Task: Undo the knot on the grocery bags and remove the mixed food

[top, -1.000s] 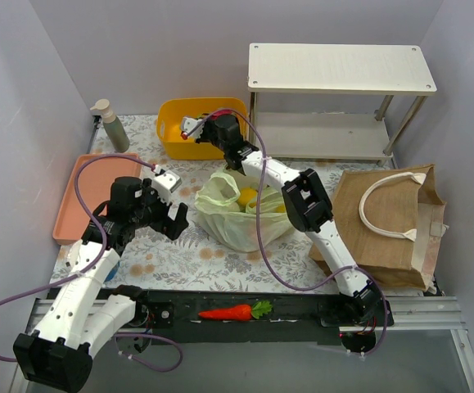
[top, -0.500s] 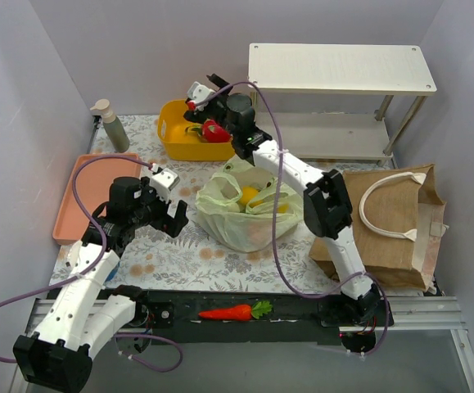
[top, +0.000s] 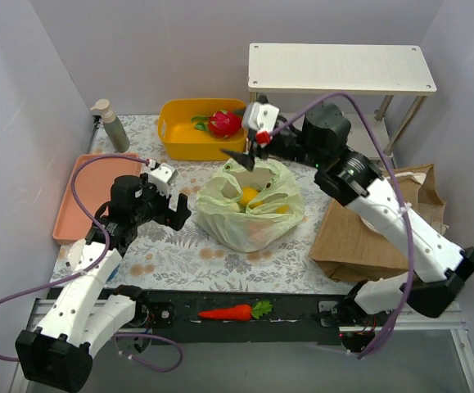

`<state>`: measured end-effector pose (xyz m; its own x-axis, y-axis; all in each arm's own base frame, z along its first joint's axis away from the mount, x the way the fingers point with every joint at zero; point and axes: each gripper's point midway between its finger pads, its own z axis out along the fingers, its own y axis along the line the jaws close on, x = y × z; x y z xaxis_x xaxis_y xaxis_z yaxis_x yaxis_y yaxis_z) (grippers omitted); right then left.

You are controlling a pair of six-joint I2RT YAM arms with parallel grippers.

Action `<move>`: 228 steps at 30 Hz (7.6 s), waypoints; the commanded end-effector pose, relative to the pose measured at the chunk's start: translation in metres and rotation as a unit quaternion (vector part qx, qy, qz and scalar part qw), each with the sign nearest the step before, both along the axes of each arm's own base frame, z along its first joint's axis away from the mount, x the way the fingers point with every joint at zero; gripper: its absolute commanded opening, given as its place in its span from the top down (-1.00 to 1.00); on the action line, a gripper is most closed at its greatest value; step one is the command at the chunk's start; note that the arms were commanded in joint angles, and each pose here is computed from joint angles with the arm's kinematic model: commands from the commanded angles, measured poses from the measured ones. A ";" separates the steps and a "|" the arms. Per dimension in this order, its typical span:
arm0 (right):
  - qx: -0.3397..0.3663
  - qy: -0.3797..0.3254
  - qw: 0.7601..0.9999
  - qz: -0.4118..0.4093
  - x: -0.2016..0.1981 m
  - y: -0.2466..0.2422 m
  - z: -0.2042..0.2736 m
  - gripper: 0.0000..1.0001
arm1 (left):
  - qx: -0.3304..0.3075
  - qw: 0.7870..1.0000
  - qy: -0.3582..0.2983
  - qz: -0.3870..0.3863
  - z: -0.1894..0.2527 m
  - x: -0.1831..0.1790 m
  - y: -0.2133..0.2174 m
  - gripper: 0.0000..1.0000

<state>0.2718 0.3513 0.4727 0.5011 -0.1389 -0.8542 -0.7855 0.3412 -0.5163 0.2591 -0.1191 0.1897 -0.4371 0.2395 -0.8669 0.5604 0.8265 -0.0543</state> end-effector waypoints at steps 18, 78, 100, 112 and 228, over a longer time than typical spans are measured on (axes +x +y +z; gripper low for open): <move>-0.355 0.237 0.862 0.274 -0.246 -0.029 -0.310 -0.38 | -0.030 0.997 -0.047 0.044 0.037 -0.014 0.015 -0.96; -0.426 0.048 0.885 0.179 -0.138 0.050 -0.358 -0.60 | 0.172 0.929 0.083 -0.317 -0.058 -0.114 0.023 -0.96; -0.130 -0.020 0.941 -0.312 0.020 -0.203 0.007 -0.62 | 0.133 0.931 0.126 -0.316 -0.109 -0.086 -0.066 -0.27; -0.021 0.082 0.914 -0.397 0.016 -0.286 -0.018 -0.63 | 0.173 0.889 0.178 -0.386 -0.160 -0.124 -0.084 -0.13; -0.286 0.292 0.911 -0.061 0.037 -0.058 -0.335 0.52 | -0.048 0.991 0.102 -0.079 0.028 0.065 -0.030 -0.84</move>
